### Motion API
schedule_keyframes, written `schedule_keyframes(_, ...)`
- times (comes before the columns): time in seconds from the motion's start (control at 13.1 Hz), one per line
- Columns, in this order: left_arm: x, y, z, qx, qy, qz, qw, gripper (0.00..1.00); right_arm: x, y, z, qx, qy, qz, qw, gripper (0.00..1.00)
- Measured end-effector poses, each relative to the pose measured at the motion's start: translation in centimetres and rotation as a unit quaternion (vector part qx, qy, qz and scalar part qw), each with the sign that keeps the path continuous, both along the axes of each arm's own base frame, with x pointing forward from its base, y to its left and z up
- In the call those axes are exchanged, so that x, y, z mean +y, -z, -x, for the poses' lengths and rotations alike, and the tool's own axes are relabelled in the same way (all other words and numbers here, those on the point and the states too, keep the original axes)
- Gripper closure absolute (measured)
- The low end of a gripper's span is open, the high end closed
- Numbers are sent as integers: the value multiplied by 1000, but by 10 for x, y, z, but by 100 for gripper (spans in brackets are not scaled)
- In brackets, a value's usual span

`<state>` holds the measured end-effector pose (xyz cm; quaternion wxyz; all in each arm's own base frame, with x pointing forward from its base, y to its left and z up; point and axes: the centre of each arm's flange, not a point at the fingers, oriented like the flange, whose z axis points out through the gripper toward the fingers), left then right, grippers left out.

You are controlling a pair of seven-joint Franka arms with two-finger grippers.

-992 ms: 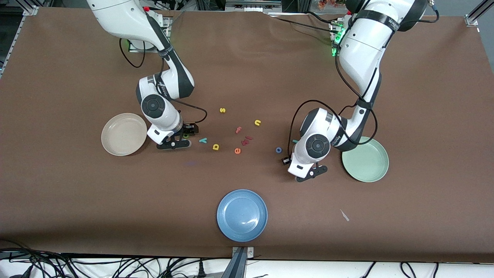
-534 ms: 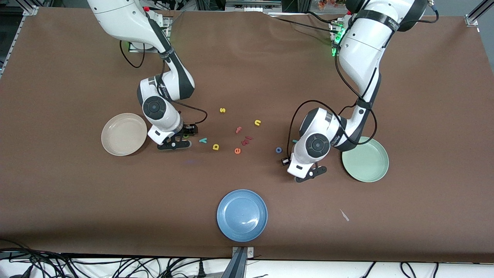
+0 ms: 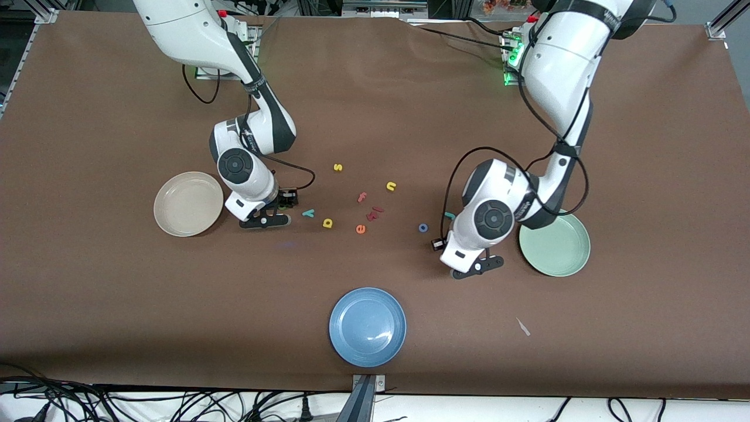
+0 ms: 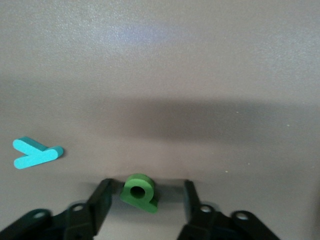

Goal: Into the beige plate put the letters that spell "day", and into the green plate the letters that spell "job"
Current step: 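Release pink d on the green plate while the right gripper carries green p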

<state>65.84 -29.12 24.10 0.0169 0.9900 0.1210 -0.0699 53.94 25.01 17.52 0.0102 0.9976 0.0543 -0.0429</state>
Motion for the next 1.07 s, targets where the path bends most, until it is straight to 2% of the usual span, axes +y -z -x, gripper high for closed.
schedule_keyframes(0.08, 18, -15, -6, 2, 29, 3, 1000, 69, 0, 0, 0, 0, 0, 0, 1000, 35)
schedule_keyframes(0.23, 66, -37, -18, 11, 86, 12, 996, 69, 0, 0, -1, 0, 1, -1, 1000, 46)
schedule_keyframes(0.31, 94, -43, -25, 13, 109, 17, 994, 69, 0, 0, -1, 0, 1, -1, 1000, 48)
schedule_keyframes(0.53, 158, -37, -31, 36, 139, 27, 989, 69, 4, -2, -1, -1, 3, -5, 1000, 63)
schedule_keyframes(0.61, 176, -31, -30, 46, 140, 29, 989, 69, 4, -2, -1, 0, 9, -10, 1000, 63)
schedule_keyframes(0.69, 193, -26, -29, 53, 141, 29, 988, 69, 4, -2, -1, 1, 14, -13, 1000, 69)
schedule_keyframes(1.07, 231, 23, -7, 109, 176, -17, 978, 69, 5, -2, -2, 2, 17, -16, 1000, 70)
